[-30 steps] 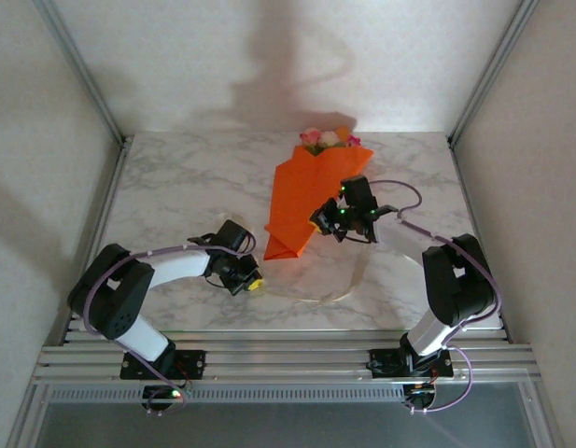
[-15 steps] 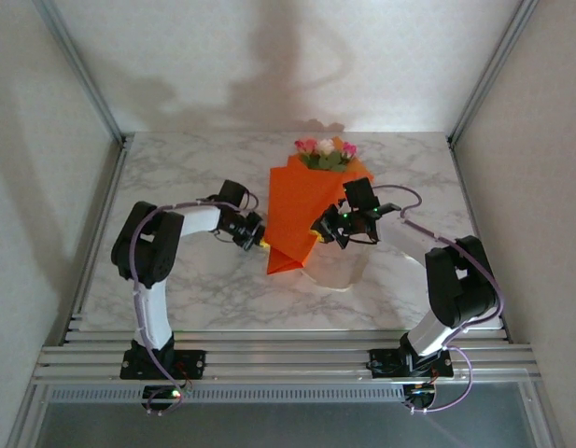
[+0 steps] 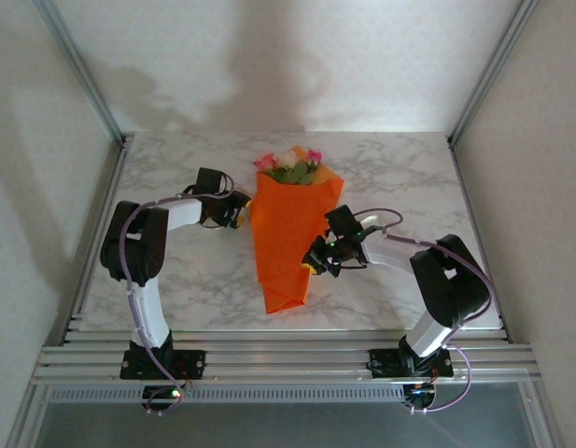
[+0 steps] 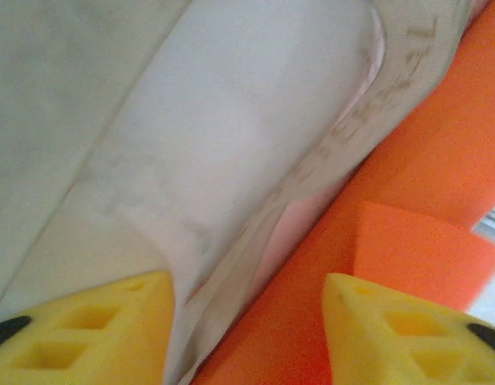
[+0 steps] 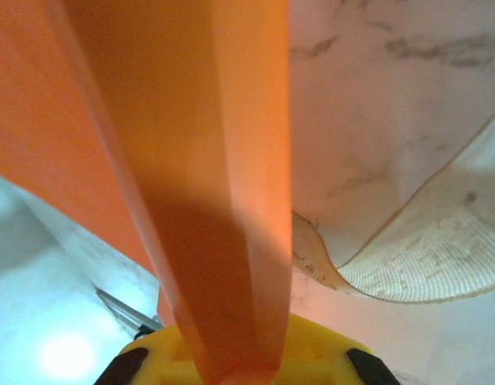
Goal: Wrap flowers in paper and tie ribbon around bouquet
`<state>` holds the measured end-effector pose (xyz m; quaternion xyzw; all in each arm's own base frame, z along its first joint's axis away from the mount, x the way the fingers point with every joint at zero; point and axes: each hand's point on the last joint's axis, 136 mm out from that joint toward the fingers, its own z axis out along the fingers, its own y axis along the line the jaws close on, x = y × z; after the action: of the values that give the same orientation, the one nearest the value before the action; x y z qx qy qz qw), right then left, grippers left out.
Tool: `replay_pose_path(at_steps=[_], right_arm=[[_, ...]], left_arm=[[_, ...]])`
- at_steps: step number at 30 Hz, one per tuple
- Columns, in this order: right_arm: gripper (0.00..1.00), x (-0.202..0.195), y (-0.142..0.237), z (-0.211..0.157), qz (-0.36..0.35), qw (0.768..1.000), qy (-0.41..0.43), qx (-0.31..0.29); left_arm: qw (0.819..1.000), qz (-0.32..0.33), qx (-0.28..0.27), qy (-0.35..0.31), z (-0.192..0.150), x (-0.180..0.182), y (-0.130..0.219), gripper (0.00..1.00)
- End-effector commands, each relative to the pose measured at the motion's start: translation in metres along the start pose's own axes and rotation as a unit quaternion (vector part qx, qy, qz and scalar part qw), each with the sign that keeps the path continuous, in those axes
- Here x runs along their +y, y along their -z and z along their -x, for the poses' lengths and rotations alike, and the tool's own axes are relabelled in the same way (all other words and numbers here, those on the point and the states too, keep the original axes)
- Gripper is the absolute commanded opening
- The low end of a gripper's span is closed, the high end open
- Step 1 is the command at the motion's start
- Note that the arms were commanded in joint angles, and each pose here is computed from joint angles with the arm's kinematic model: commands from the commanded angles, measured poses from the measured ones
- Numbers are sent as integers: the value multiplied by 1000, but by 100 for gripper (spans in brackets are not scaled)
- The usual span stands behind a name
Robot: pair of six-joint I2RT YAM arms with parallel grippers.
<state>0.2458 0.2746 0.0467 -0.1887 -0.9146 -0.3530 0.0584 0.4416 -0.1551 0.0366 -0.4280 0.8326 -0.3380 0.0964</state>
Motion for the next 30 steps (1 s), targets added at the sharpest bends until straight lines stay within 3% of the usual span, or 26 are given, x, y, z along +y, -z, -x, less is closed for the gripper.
replay_pose_path(at_steps=[1,5,10,14,17,21,26,30], right_arm=[[21,3,4,8,-25,999,20,-12],[48,1,25,10,-72,996,31,-31],[63,-11,75,35,-118,988,7,-101],[61,-39,109,65,-170,972,-56,-154],[57,-56,125,91,-196,958,-106,-180],[56,-58,133,127,-208,947,-133,-206],[58,-62,118,150,-220,944,-146,-199],[58,-74,105,158,-230,939,-170,-193]], left_arm=[[998,50,-43,14,-4,20,41,59],[996,44,-77,26,-12,24,81,62],[994,24,-87,60,-16,43,112,63],[989,24,-134,64,20,46,144,64],[984,72,-162,20,51,51,151,66],[983,132,-118,-42,68,59,111,64],[972,184,-94,-110,75,58,72,65],[955,232,-136,-126,93,68,76,67]])
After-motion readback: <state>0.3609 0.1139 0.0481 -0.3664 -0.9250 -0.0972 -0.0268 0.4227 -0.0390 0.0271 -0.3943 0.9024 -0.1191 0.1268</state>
